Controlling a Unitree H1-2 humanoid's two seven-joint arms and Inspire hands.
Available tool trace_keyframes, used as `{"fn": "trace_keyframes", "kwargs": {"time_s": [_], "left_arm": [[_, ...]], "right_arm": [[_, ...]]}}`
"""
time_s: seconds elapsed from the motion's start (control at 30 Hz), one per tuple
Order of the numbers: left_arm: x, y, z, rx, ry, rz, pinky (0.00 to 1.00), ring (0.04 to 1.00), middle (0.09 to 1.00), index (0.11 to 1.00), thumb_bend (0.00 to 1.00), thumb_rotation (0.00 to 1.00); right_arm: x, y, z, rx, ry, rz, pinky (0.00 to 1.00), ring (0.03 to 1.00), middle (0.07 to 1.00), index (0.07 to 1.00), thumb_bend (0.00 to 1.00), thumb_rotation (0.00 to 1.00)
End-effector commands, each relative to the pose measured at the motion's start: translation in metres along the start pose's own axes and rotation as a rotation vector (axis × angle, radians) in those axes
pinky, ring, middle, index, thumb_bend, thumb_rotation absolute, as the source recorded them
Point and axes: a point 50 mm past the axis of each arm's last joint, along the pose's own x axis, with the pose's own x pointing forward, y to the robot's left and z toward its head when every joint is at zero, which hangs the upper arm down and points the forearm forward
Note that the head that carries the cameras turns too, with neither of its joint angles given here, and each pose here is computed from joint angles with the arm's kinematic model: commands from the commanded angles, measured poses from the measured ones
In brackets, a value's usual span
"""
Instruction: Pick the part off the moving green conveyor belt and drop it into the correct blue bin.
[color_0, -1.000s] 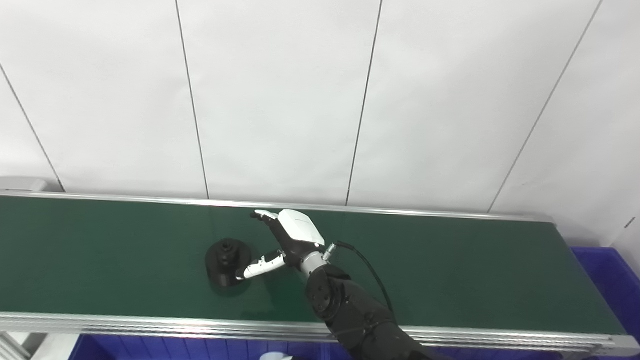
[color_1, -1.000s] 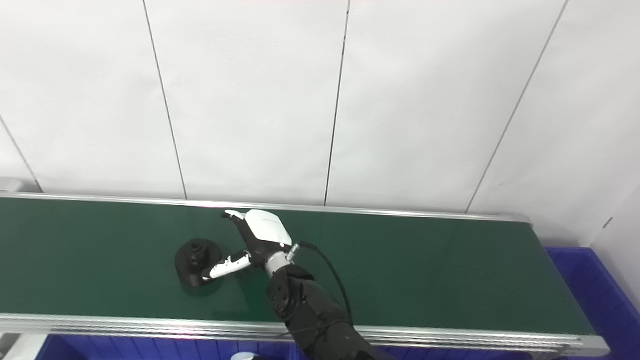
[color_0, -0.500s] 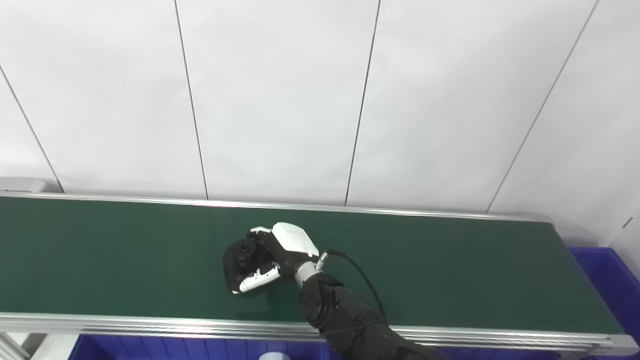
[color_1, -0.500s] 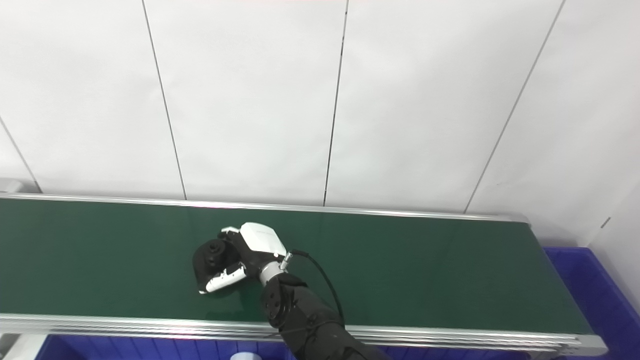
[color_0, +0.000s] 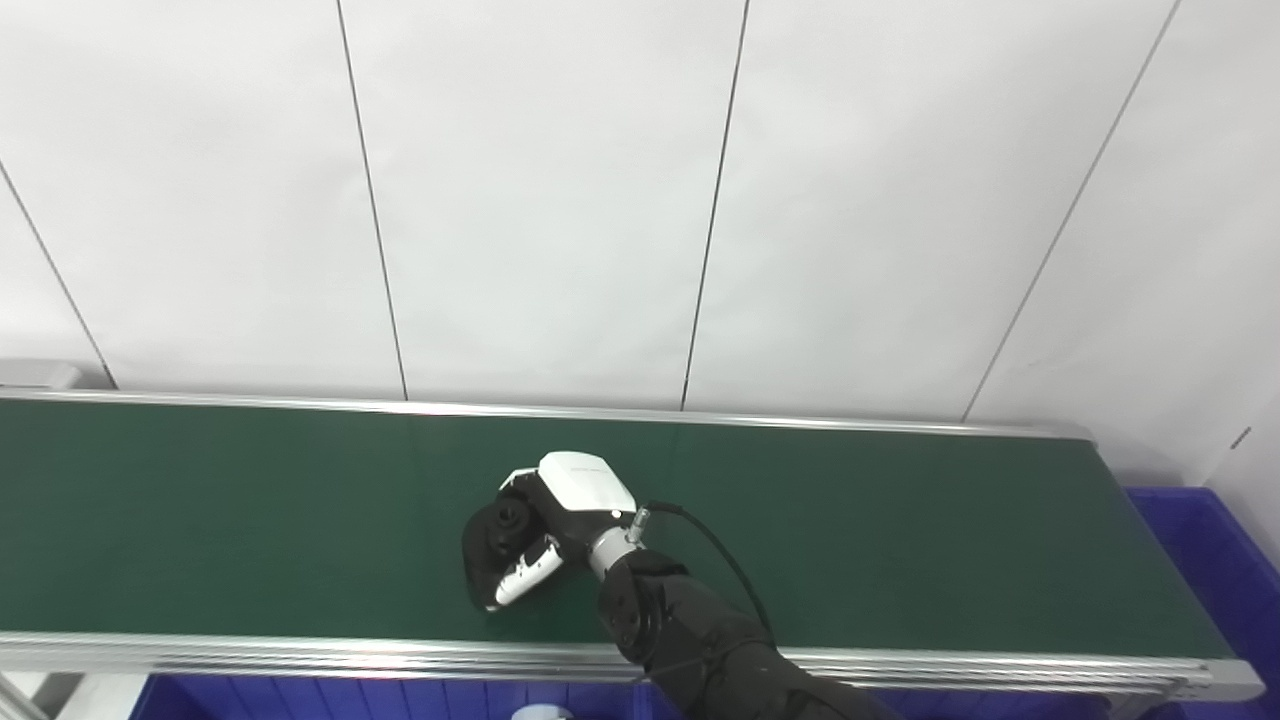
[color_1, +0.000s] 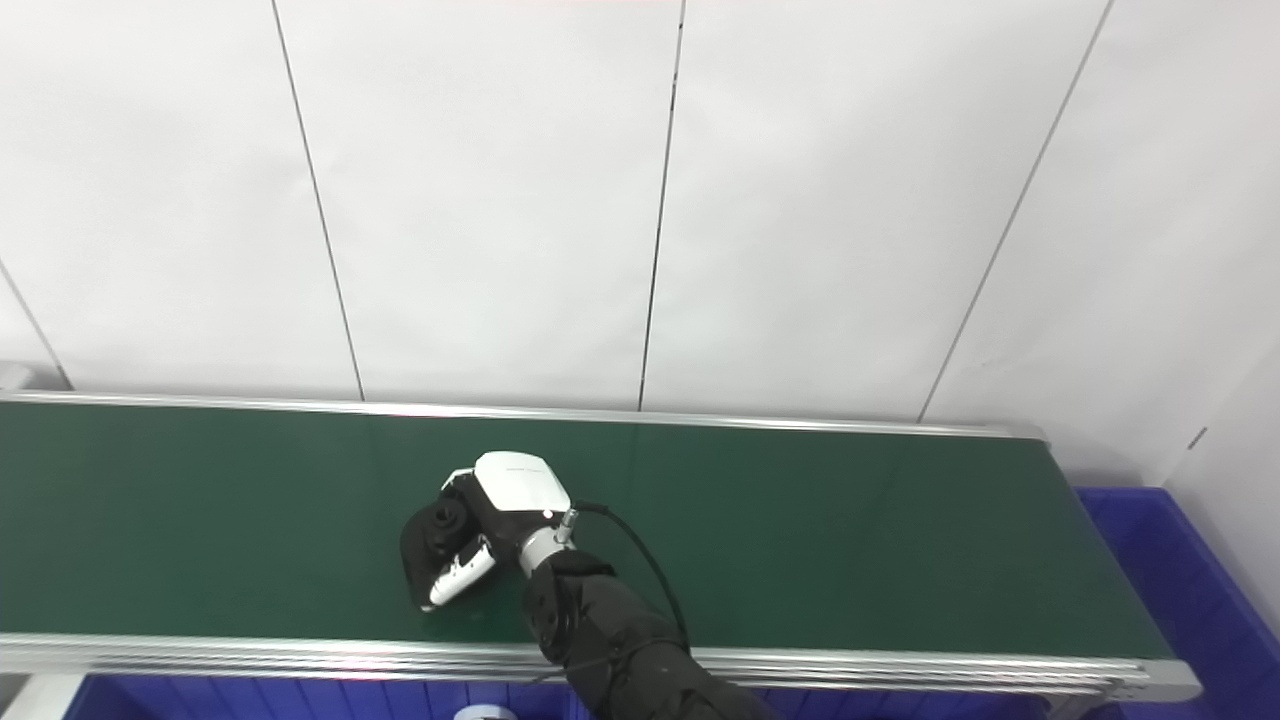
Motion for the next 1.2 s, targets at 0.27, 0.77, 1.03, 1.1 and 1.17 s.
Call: {"fn": "trace_keyframes", "kwargs": {"time_s": [0.27,0.77,1.03,1.1,1.17], "left_arm": [[0.007,0.012,0.018,-0.034,-0.104,0.035,0.83,0.902,0.944,0.914,0.5,0.53],[0.013,0.019,0.016,-0.042,-0.107,0.049,0.83,0.905,0.939,0.912,0.5,0.55],[0.015,0.019,0.013,-0.051,-0.104,0.037,0.84,0.91,0.943,0.916,0.5,0.54],[0.016,0.019,0.012,-0.05,-0.103,0.033,0.84,0.909,0.943,0.916,0.5,0.55],[0.018,0.019,0.012,-0.049,-0.104,0.03,0.84,0.909,0.943,0.914,0.5,0.56]], "right_arm": [[-0.006,0.024,0.008,-0.102,0.015,0.059,0.51,0.58,0.622,0.609,0.79,0.0],[-0.014,0.021,-0.014,0.018,-0.005,-0.044,0.37,0.423,0.506,0.516,0.52,0.0],[-0.019,0.003,-0.047,0.091,0.035,-0.102,0.42,0.444,0.523,0.487,0.52,0.0],[-0.02,-0.002,-0.055,0.104,0.041,-0.127,0.4,0.435,0.518,0.499,0.52,0.0],[-0.022,-0.006,-0.062,0.117,0.041,-0.156,0.39,0.429,0.519,0.503,0.52,0.0]]}}
